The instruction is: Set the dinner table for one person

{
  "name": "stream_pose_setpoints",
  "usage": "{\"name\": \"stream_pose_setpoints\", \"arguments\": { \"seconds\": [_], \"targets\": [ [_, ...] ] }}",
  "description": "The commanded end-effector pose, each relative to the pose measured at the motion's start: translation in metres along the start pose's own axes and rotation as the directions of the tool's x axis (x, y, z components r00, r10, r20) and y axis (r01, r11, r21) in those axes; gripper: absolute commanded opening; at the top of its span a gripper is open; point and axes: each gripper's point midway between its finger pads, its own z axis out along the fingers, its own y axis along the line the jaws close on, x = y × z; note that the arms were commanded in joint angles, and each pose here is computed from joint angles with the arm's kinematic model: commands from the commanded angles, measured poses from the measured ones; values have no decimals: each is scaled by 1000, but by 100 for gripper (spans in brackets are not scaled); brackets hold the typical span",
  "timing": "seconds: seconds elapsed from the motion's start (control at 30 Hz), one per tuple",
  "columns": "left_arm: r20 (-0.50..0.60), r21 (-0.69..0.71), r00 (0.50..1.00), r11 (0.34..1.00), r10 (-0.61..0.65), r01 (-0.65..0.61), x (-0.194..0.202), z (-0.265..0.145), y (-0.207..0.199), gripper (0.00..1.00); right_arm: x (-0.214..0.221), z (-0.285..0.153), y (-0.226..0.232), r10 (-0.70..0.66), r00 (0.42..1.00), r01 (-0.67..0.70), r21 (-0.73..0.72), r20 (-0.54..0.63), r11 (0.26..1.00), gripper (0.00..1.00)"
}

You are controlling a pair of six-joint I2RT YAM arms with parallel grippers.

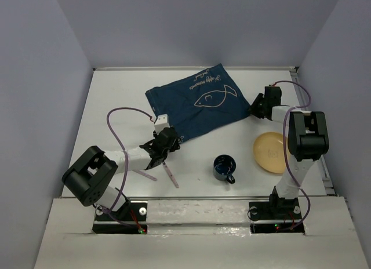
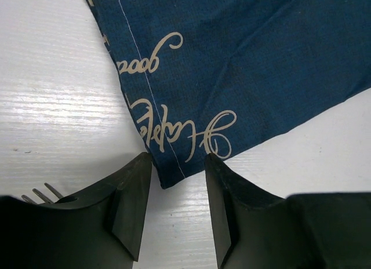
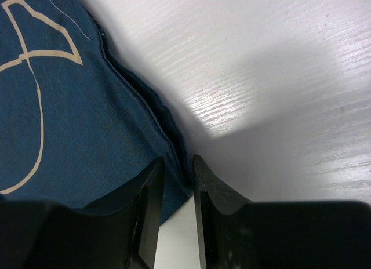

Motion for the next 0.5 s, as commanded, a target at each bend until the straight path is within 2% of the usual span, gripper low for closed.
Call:
{"name": "stream_pose_setpoints", "arguments": {
  "seconds": [0.0, 0.27, 0.47],
  "targets": [
    [62, 14, 997, 999, -52, 51, -12, 0, -5, 52, -6, -2, 3, 7, 999, -6, -19, 41, 1000, 31],
    [48, 1, 998, 999, -49, 49, -5, 0, 1, 55, -7, -13, 6, 9, 998, -7, -37, 61, 999, 26],
    [20, -28, 999, 999, -28, 28, 4, 0, 9, 57, -8, -16, 7, 10, 998, -7, -42, 67, 999, 26]
  ]
}}
